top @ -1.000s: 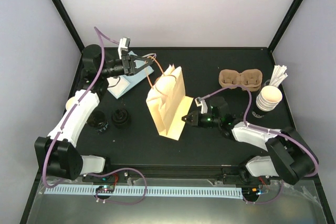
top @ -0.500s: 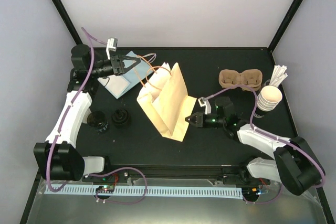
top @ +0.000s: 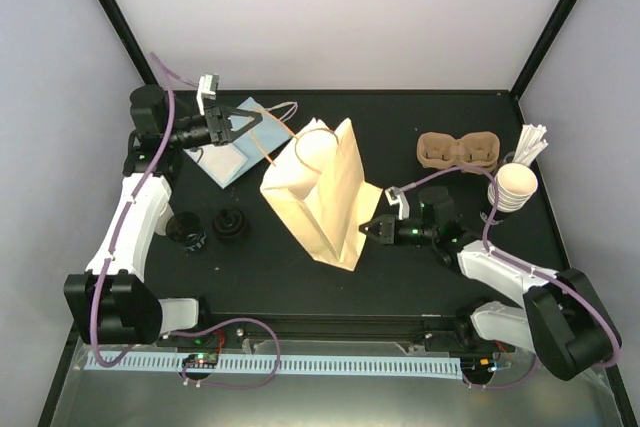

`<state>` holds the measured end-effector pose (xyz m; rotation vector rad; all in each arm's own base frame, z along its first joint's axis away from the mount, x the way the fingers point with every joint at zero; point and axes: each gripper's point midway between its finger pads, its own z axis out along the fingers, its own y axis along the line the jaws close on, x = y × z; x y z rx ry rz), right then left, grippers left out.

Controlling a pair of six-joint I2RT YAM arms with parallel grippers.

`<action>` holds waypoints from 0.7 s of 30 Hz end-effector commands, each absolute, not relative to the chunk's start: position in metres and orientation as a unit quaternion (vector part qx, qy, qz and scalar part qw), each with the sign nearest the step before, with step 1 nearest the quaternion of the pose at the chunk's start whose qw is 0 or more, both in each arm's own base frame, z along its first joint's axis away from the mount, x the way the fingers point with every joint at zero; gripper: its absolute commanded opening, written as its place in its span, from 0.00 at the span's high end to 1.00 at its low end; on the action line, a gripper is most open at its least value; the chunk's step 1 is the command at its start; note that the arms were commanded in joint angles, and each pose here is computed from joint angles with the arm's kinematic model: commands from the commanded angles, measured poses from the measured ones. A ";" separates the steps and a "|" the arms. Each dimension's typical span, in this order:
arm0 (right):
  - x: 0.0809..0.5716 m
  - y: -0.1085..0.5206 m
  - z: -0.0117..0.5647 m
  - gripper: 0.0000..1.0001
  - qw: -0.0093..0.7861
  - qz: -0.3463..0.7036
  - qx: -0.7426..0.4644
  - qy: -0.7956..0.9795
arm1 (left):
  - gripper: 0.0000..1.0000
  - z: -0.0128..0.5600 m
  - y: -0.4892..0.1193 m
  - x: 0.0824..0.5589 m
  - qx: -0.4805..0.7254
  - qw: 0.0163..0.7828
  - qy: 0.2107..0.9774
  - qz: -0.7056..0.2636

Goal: Pack the takeout coffee

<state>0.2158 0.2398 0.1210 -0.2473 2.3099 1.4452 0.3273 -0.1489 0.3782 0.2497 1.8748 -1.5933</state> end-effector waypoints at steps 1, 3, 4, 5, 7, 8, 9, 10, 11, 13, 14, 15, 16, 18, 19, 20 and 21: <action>0.215 0.232 0.095 0.93 0.185 0.488 -0.075 0.850 | 0.98 0.413 -0.177 0.301 0.176 0.362 0.687 -0.605; 0.220 0.232 0.093 0.93 0.187 0.481 -0.075 0.854 | 0.98 0.414 -0.193 0.292 0.196 0.353 0.682 -0.610; 0.222 0.232 0.092 0.93 0.188 0.478 -0.075 0.855 | 0.99 0.416 -0.202 0.287 0.206 0.350 0.678 -0.612; 0.225 0.233 0.092 0.92 0.189 0.476 -0.076 0.856 | 0.98 0.416 -0.210 0.283 0.216 0.347 0.675 -0.614; 0.229 0.234 0.092 0.90 0.191 0.472 -0.077 0.857 | 0.98 0.417 -0.223 0.276 0.233 0.341 0.670 -0.617; 0.231 0.234 0.091 0.89 0.191 0.469 -0.077 0.859 | 0.99 0.417 -0.227 0.273 0.239 0.338 0.668 -0.619; 0.233 0.235 0.092 0.85 0.193 0.466 -0.079 0.860 | 0.98 0.419 -0.230 0.271 0.244 0.336 0.666 -0.620; 0.234 0.235 0.092 0.79 0.193 0.462 -0.080 0.862 | 0.98 0.421 -0.232 0.269 0.249 0.336 0.664 -0.620; 0.235 0.234 0.091 0.75 0.193 0.458 -0.082 0.864 | 0.99 0.423 -0.234 0.267 0.253 0.336 0.663 -0.620; 0.236 0.232 0.091 0.67 0.195 0.445 -0.085 0.870 | 0.98 0.427 -0.235 0.265 0.258 0.337 0.661 -0.619; 0.237 0.230 0.093 0.66 0.199 0.440 -0.087 0.871 | 0.98 0.429 -0.236 0.264 0.261 0.336 0.660 -0.620; 0.239 0.229 0.095 0.65 0.205 0.434 -0.090 0.873 | 0.98 0.432 -0.236 0.262 0.265 0.336 0.658 -0.620; 0.239 0.228 0.097 0.65 0.210 0.428 -0.093 0.874 | 0.98 0.433 -0.236 0.261 0.268 0.335 0.657 -0.620; 0.242 0.225 0.104 0.64 0.222 0.418 -0.099 0.875 | 0.98 0.438 -0.236 0.259 0.275 0.334 0.659 -0.615; 0.243 0.225 0.108 0.64 0.229 0.414 -0.103 0.875 | 0.98 0.439 -0.236 0.258 0.280 0.336 0.660 -0.611; 0.245 0.223 0.113 0.64 0.237 0.409 -0.106 0.875 | 0.98 0.440 -0.236 0.258 0.282 0.336 0.662 -0.608; 0.246 0.222 0.117 0.64 0.243 0.405 -0.109 0.875 | 0.99 0.440 -0.236 0.258 0.285 0.336 0.663 -0.605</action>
